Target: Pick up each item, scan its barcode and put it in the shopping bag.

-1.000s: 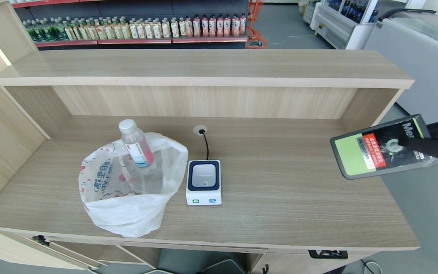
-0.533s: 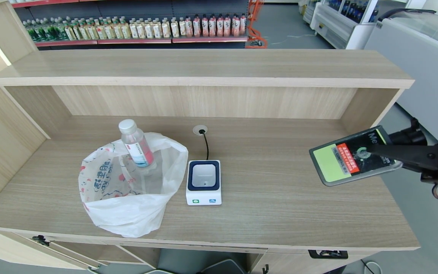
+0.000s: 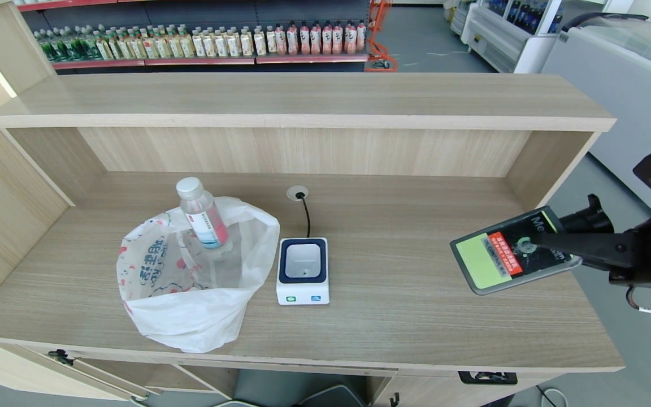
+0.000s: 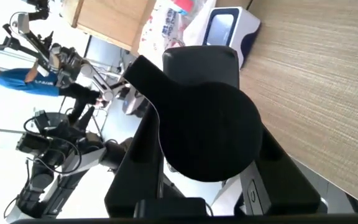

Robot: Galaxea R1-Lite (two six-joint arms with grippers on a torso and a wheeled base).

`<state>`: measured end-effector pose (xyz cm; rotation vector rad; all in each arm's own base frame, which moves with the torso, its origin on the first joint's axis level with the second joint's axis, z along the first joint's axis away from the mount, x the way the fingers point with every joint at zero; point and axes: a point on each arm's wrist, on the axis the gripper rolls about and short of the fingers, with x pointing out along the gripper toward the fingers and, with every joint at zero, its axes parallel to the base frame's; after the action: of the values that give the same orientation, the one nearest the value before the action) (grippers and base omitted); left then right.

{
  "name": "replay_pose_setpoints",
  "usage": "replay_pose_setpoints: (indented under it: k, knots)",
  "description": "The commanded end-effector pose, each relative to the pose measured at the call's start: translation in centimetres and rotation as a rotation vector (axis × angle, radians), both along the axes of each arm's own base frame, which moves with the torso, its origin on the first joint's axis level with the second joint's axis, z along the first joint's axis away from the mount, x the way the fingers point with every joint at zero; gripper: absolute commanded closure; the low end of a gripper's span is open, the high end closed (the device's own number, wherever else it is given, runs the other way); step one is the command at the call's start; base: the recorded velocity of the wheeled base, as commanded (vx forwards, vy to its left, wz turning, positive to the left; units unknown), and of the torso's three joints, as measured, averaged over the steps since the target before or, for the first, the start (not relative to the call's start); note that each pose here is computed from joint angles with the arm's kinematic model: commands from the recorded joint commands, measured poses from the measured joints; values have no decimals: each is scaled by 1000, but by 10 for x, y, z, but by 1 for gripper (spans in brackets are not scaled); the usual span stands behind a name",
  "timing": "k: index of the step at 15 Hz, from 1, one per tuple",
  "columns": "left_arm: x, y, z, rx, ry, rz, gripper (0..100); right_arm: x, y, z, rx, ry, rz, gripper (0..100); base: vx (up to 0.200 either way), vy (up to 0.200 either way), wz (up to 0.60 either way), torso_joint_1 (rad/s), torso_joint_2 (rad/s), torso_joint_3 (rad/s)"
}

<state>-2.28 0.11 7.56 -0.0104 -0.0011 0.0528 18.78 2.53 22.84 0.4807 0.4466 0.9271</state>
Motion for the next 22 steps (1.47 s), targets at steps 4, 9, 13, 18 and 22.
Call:
replay_pose_setpoints:
  k: [4, 9, 13, 18, 22]
  knots:
    - [0, 0, 0, -3, -1, 2, 0, 2, 4, -1, -1, 3, 22, 100, 0, 200, 0, 1, 0, 5]
    - [0, 0, 0, -2, -1, 1, 0, 15, 6, -7, -29, -24, 37, 100, 0, 200, 0, 4, 2, 0]
    - [0, 0, 0, 3, -1, 1, 0, 34, 8, -18, -86, -56, 55, 100, 0, 100, 0, 1, 1, 2]
    - [0, 0, 0, 3, -1, 1, 0, 61, 11, -47, -212, -98, 40, 100, 0, 0, 0, 0, 0, 0]
    - [0, 0, 0, 4, 0, 1, 0, 77, 18, -58, -213, -117, 60, 100, 0, 0, 0, 0, 0, 0]
